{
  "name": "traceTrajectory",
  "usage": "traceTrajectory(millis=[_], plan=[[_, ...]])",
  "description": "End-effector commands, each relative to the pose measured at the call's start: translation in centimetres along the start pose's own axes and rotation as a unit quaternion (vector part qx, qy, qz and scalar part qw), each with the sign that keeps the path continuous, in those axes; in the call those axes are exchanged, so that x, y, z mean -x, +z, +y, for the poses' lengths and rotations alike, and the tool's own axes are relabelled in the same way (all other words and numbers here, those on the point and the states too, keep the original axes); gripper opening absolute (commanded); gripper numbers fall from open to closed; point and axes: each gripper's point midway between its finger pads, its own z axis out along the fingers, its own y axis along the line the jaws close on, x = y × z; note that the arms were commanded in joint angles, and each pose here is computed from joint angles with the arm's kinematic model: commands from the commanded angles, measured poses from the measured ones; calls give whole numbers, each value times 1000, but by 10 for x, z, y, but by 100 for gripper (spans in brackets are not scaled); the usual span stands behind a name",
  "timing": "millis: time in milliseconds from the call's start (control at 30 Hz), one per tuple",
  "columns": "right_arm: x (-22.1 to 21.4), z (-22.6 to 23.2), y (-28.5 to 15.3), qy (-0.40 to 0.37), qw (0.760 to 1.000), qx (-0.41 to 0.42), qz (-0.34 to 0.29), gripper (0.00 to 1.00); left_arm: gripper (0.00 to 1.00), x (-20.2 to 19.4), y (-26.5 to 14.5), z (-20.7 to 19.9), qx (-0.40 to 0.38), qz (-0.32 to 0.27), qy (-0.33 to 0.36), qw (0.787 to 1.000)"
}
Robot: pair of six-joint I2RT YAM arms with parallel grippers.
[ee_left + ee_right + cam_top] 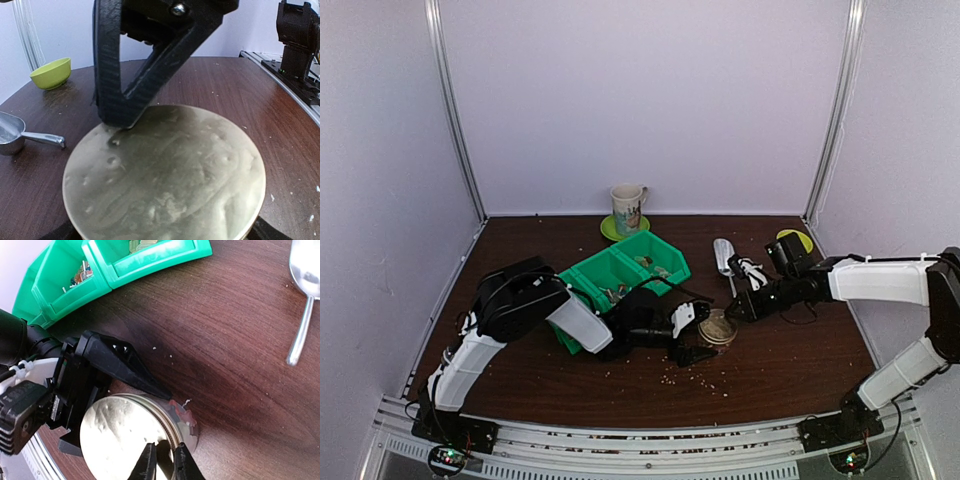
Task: Pack the candies
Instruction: Screw the box lid onto the packing box.
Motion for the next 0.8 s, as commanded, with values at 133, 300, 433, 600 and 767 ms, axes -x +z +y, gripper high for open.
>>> traceTrajectory(millis=[133, 300, 433, 600, 767], plan=[[-23, 9, -17, 25, 1000, 7, 4, 11, 86, -55, -1, -3, 7, 71, -19, 997], [-34, 15, -24, 33, 999, 11, 0, 11, 86, -56, -1, -1, 9, 72, -21, 997], [-48, 18, -27, 30, 999, 9, 13, 11, 86, -55, -1, -1, 9, 72, -21, 997], [-53, 10, -32, 31, 999, -19, 12, 15, 86, -55, -1, -1, 8, 71, -21, 997], [-32, 11, -40, 24, 999, -31, -19, 16, 86, -55, -1, -2, 8, 72, -22, 997]])
